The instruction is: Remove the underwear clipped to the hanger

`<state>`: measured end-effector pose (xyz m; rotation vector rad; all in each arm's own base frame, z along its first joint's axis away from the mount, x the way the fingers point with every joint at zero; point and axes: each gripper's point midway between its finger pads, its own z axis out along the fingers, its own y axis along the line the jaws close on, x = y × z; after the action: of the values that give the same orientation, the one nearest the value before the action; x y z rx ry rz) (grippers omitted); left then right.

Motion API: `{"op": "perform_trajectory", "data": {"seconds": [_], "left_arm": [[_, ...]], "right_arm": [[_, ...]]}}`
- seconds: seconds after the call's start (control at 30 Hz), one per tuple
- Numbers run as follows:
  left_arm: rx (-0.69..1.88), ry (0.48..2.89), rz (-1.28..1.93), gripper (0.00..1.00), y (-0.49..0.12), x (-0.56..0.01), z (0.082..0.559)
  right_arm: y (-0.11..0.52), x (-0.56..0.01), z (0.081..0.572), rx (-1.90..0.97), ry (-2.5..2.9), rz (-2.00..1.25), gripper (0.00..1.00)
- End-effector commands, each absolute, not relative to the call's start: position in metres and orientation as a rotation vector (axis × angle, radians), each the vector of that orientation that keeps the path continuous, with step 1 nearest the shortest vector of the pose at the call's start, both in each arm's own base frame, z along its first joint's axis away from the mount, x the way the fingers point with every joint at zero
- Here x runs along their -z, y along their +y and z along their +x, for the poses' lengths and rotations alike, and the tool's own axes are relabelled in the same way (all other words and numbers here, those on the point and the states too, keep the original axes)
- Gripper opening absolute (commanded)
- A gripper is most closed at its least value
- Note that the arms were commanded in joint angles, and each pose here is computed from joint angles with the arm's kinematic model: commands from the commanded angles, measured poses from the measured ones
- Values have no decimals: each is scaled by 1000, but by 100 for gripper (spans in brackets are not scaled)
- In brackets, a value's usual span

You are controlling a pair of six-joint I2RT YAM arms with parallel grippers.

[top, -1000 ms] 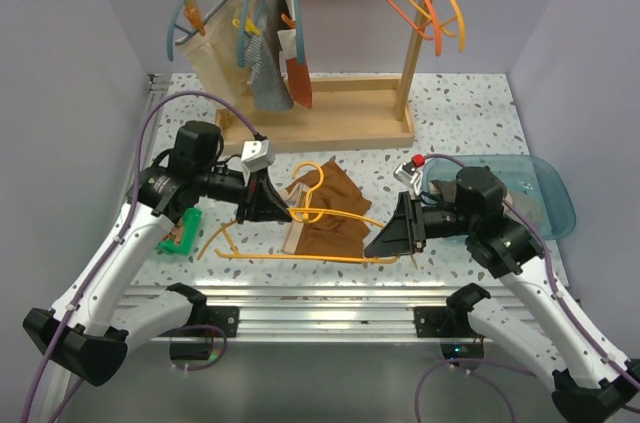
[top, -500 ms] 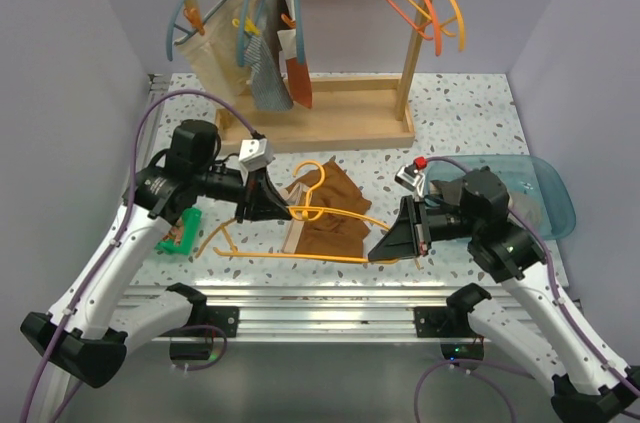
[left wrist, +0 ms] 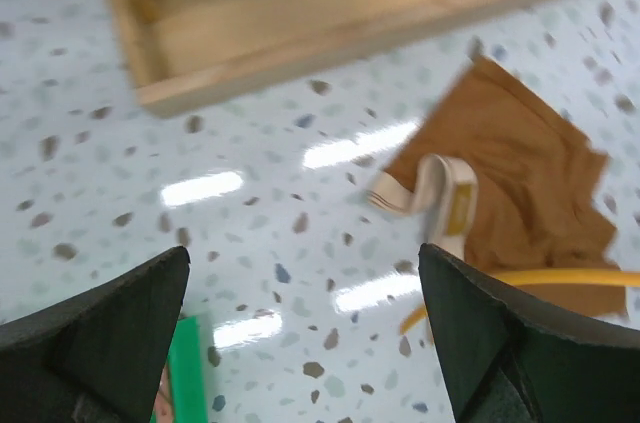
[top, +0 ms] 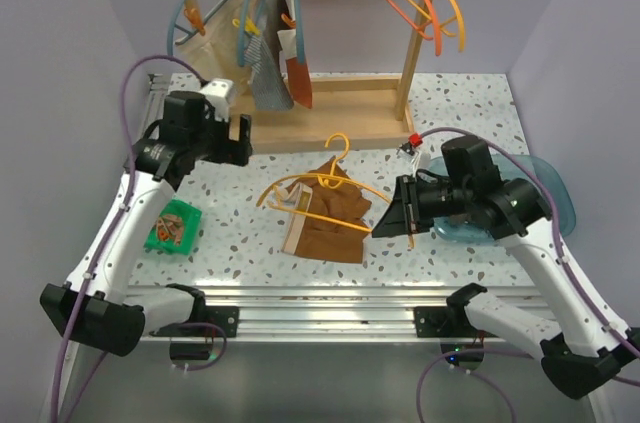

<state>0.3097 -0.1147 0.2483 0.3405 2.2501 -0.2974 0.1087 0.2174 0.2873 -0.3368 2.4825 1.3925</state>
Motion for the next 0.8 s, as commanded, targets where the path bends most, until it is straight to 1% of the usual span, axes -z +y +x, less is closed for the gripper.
{"op": "perform_trajectory", "data": {"seconds": [0.0, 0.03, 0.13, 0.23, 0.27, 0.4, 0.43, 0.57, 0.6, 0.67, 0.7, 0.77], "left_arm": [[39, 2014, -79, 100, -49, -326, 340], [48, 1985, -119, 100, -48, -334, 341], [76, 1914, -164, 100, -47, -348, 342], [97, 1871, -192, 100, -47, -354, 340], [104, 1874, -190, 100, -48, -350, 339], [161, 1891, -192, 100, -56, -338, 340], [183, 1908, -182, 100, -61, -333, 341], [236, 1952, -176, 100, -70, -318, 339], [252, 1944, -173, 100, -72, -319, 337], [262, 1951, -176, 100, -73, -312, 334], [265, 1947, -175, 100, -73, -312, 333], [268, 1958, -173, 100, -73, -305, 331]], "right_arm": [[178, -269, 117, -971, 2565, -460, 0], [168, -278, 134, -845, 2519, -433, 0], [154, -294, 168, -639, 2443, -395, 0], [152, -314, 199, -535, 2352, -386, 0], [149, -324, 217, -476, 2288, -368, 0], [156, -360, 271, -378, 2131, -348, 0], [162, -356, 288, -355, 2140, -350, 0], [168, -397, 337, -279, 1974, -294, 0], [163, -414, 346, -239, 1919, -270, 0], [167, -426, 365, -212, 1868, -255, 0], [166, -444, 369, -207, 1820, -247, 0], [173, -449, 388, -203, 1797, -246, 0]]}}
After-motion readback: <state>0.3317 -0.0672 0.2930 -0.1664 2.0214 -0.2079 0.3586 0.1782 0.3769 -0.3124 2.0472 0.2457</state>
